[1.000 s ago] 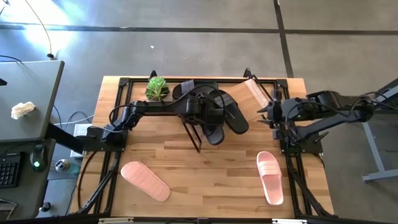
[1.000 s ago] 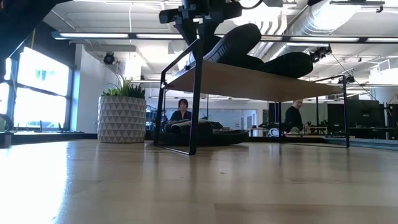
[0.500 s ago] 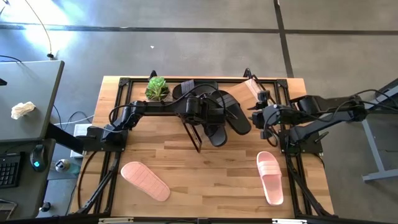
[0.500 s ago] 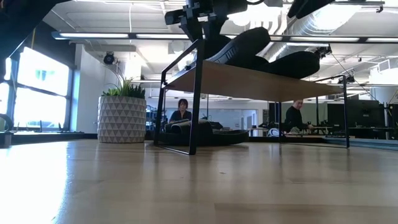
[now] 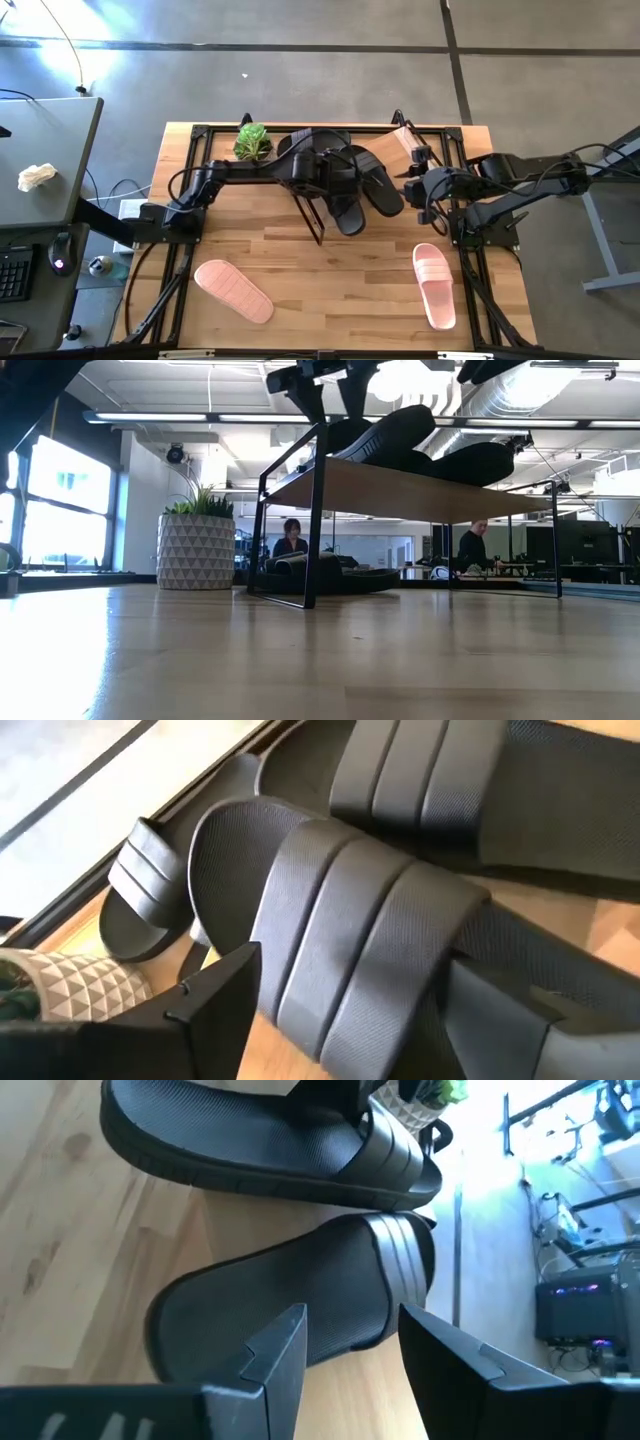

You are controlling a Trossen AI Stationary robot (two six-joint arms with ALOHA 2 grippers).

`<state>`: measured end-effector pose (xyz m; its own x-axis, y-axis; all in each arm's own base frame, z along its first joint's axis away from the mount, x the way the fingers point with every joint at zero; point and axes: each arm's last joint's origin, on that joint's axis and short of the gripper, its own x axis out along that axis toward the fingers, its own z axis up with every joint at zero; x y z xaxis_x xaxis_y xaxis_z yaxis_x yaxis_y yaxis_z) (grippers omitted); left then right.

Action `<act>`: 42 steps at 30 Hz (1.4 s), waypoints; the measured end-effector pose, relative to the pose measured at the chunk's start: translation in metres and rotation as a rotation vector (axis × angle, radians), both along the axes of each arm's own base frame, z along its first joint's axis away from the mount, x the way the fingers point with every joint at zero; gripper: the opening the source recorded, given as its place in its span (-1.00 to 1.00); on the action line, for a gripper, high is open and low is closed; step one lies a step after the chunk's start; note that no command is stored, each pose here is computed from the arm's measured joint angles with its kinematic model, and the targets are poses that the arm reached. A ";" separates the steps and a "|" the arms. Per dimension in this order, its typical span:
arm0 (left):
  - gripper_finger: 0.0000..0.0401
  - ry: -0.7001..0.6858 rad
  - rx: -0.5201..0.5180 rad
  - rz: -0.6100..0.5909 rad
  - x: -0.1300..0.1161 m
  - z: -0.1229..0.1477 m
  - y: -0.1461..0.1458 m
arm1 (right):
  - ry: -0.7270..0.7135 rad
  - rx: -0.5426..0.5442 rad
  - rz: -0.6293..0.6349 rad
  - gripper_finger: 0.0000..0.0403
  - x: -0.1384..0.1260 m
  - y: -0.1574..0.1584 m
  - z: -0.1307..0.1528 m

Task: Pick and place slides into the shelf
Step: Put the bottom black slipper on the shelf, then adjust the right black slipper

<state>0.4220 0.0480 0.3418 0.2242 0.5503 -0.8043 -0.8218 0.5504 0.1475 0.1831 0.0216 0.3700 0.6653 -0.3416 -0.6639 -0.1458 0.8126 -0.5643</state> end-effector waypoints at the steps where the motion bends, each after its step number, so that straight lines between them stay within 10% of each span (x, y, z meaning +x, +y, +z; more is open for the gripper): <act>1: 0.40 -0.004 -0.005 -0.001 -0.001 0.002 0.000 | -0.005 -0.002 0.000 -0.25 0.000 0.000 0.000; 18: 0.36 -0.194 -0.090 -0.056 -0.032 0.054 -0.020 | 0.055 -0.065 -0.029 -0.25 0.036 -0.031 -0.030; 33: 0.18 -0.107 0.052 -0.202 -0.045 0.058 -0.088 | 0.189 -0.169 -0.122 -0.26 0.080 -0.062 -0.065; 42: 0.07 -0.140 0.118 -0.193 -0.049 0.059 -0.109 | 0.216 -0.199 -0.182 -0.64 0.083 -0.069 -0.070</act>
